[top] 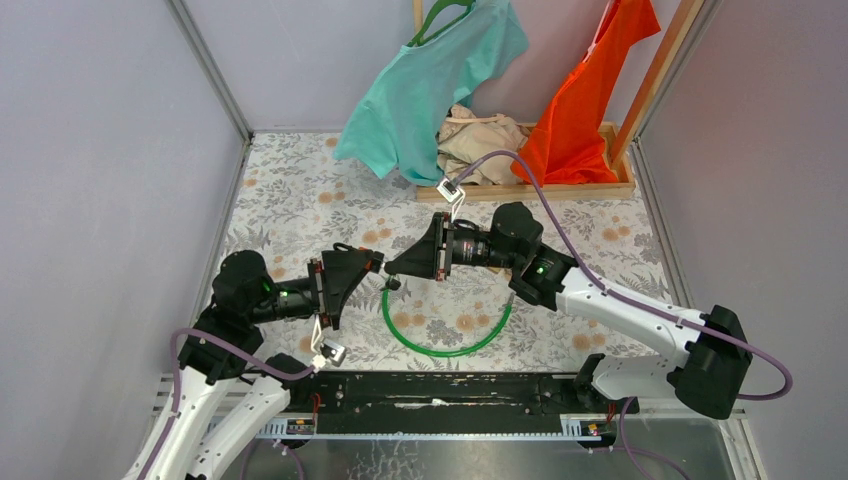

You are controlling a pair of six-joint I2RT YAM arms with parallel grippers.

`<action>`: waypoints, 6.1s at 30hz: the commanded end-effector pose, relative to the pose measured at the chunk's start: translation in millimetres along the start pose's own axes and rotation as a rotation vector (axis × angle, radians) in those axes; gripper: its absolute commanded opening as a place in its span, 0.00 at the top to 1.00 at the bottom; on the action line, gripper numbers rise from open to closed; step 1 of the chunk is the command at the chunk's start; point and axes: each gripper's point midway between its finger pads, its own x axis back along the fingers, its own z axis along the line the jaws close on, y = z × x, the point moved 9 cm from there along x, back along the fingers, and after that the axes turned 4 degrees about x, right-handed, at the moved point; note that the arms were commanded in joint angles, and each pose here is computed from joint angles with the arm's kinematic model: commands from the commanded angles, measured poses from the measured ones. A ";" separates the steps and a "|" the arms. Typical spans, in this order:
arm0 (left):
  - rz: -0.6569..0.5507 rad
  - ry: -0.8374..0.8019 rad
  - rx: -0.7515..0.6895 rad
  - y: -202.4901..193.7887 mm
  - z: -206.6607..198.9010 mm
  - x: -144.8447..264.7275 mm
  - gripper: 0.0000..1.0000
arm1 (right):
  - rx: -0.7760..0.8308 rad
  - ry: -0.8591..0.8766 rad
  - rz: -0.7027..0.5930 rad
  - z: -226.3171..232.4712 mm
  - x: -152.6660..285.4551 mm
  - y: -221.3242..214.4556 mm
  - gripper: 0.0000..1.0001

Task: Unlock with the key

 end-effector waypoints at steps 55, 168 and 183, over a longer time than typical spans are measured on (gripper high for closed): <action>0.160 -0.211 0.743 -36.6 5.8 -12.0 0.59 | 0.393 -0.127 0.045 33.4 13.4 16.2 1.00; 0.781 -0.076 1.831 -152.7 -121.0 -3.6 0.00 | -0.326 -0.812 0.295 -186.0 45.6 -121.6 1.00; 0.798 0.077 1.904 -164.0 -122.6 1.2 0.00 | -0.165 -1.022 0.162 -167.4 84.2 -70.3 0.01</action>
